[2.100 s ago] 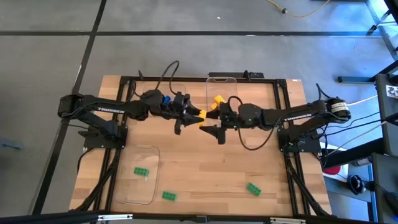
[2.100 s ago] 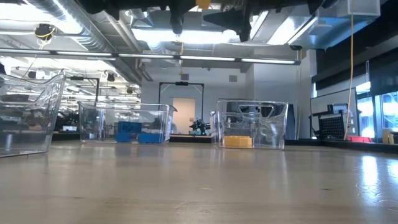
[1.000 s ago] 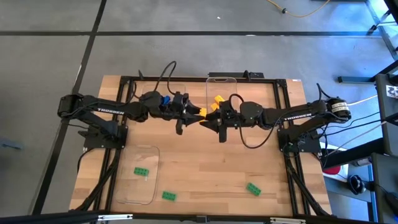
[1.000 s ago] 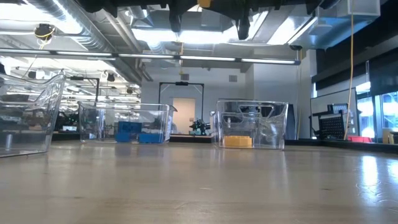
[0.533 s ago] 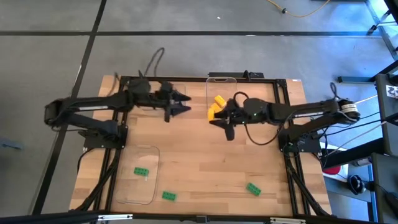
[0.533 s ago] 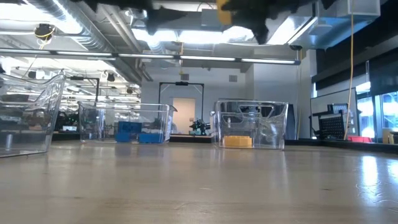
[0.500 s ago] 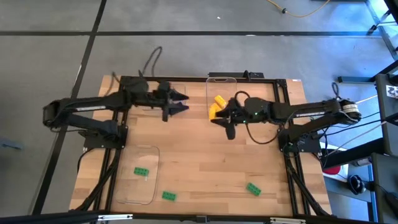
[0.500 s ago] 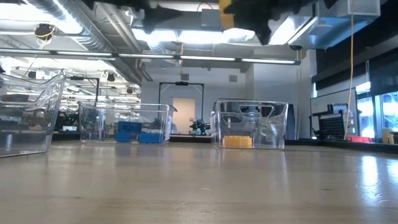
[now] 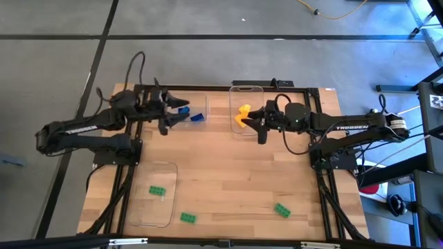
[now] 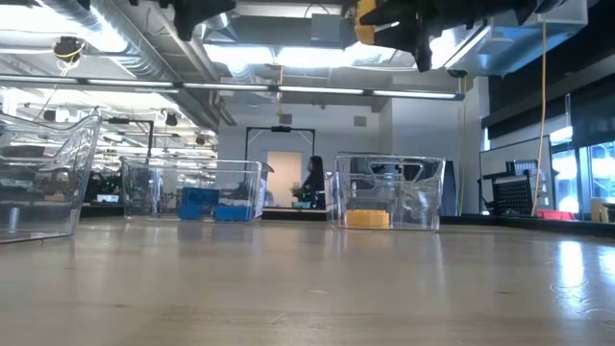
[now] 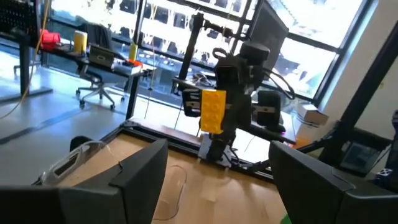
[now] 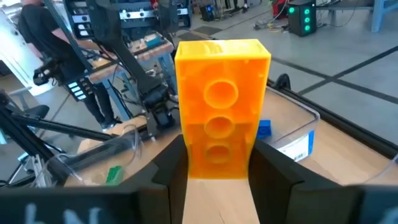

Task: Sort & place blocks by color
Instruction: Put the yellow game piece into the top right transparent bin

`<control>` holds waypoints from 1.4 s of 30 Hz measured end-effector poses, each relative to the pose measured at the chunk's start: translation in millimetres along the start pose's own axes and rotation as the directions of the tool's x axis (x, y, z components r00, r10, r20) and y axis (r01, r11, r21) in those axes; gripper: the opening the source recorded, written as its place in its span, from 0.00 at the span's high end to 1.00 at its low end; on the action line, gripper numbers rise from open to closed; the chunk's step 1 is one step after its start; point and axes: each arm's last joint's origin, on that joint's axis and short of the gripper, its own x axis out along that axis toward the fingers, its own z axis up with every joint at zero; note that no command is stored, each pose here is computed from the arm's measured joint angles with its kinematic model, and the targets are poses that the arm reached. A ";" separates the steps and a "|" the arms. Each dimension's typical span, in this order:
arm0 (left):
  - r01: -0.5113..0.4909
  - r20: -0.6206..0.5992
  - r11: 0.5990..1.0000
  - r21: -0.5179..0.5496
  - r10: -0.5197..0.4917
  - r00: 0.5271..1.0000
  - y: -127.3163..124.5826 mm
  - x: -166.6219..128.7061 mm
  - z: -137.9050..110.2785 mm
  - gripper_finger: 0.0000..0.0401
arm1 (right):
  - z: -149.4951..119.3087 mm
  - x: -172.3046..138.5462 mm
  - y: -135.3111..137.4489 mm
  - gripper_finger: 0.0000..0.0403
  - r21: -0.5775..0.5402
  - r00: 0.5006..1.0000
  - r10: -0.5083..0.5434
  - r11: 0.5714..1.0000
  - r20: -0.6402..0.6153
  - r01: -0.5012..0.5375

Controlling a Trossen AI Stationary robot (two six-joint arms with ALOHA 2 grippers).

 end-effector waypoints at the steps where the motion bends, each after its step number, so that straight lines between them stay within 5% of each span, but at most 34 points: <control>1: 0.002 0.005 1.000 0.003 -0.002 1.000 -0.4 -1.7 0.4 0.33 | 0.5 0.0 -0.5 0.68 0.002 1.000 -0.001 1.000 0.003 0.001; 10: 0.038 0.060 0.999 0.038 -0.040 0.997 -4.2 -6.5 7.6 0.32 | 2.9 0.0 -0.4 0.68 0.028 1.000 -0.001 1.000 0.009 0.001; 15: 0.003 0.089 1.000 0.017 -0.004 0.996 -3.7 -6.5 9.3 0.32 | 29.7 7.9 -16.4 0.68 0.023 0.983 -0.147 0.988 -0.113 0.150; 18: -0.018 0.098 1.000 0.012 0.017 0.995 -3.1 -6.6 9.8 0.32 | 44.8 18.2 -42.6 0.68 0.018 0.924 -0.284 0.954 -0.258 0.298; 22: -0.045 0.110 0.999 0.008 0.043 0.993 -2.4 -6.7 10.2 0.32 | 45.4 41.1 -92.3 0.68 0.053 0.811 -0.342 0.908 -0.475 0.415; 30: -0.093 0.126 0.996 0.001 0.092 0.988 -1.0 -6.7 10.8 0.32 | -28.8 87.5 -160.1 0.68 0.106 0.543 -0.243 0.840 -0.804 0.532; 36: -0.095 0.126 0.996 0.001 0.094 0.988 -1.0 -6.7 10.8 0.32 | -55.4 100.7 -170.6 0.68 0.100 0.470 -0.222 0.818 -0.854 0.567; 42: -0.095 0.126 0.995 0.002 0.094 0.988 -1.0 -6.7 10.8 0.32 | -57.5 102.0 -171.6 0.68 0.098 0.466 -0.224 0.814 -0.856 0.572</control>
